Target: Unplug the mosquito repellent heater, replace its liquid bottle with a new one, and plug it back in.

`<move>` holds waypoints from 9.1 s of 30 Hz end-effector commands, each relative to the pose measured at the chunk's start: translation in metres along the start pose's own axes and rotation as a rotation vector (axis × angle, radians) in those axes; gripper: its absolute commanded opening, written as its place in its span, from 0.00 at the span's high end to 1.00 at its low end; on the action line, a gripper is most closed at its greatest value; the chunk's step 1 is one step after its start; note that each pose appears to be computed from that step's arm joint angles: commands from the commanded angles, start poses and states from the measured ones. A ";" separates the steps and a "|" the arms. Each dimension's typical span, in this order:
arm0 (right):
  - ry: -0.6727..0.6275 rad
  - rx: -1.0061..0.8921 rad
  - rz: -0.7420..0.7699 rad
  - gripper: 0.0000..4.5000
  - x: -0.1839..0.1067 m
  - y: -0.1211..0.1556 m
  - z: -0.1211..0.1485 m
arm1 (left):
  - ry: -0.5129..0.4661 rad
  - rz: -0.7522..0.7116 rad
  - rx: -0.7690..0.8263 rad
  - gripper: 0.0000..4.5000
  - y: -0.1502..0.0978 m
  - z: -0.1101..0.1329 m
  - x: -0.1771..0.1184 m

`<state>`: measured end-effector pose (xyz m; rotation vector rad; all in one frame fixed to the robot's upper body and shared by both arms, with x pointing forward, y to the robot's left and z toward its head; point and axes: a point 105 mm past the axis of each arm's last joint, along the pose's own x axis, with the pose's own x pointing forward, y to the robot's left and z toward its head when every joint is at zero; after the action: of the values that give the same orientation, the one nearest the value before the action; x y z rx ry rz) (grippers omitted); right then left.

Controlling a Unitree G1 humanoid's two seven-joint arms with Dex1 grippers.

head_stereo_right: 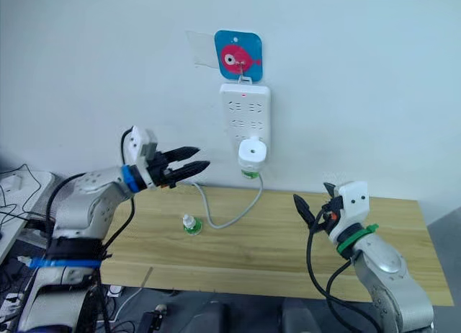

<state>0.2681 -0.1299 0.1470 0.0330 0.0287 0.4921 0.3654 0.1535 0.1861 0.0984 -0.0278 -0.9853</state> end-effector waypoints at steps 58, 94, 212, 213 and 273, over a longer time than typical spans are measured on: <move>-0.092 0.125 0.088 0.00 0.026 0.060 0.058 | -0.047 -0.422 -0.048 0.71 -0.015 0.039 0.092; -0.072 -0.038 -0.076 0.14 0.067 0.049 0.067 | -0.060 -0.383 -0.002 0.71 -0.014 0.038 0.096; -0.317 0.970 -0.059 0.33 0.004 -0.007 0.071 | -0.425 -0.310 0.266 0.50 -0.135 0.018 0.133; -0.316 0.970 -0.058 0.33 0.004 -0.007 0.071 | -0.423 -0.309 0.267 0.50 -0.135 0.018 0.133; 0.495 0.828 0.614 0.33 -0.029 -0.012 0.037 | -0.372 -0.672 0.649 0.50 -0.147 -0.002 0.091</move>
<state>0.2532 -0.1586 0.1729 0.7619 0.7577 1.0177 0.2942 0.0005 0.1603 0.5516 -0.6586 -1.6315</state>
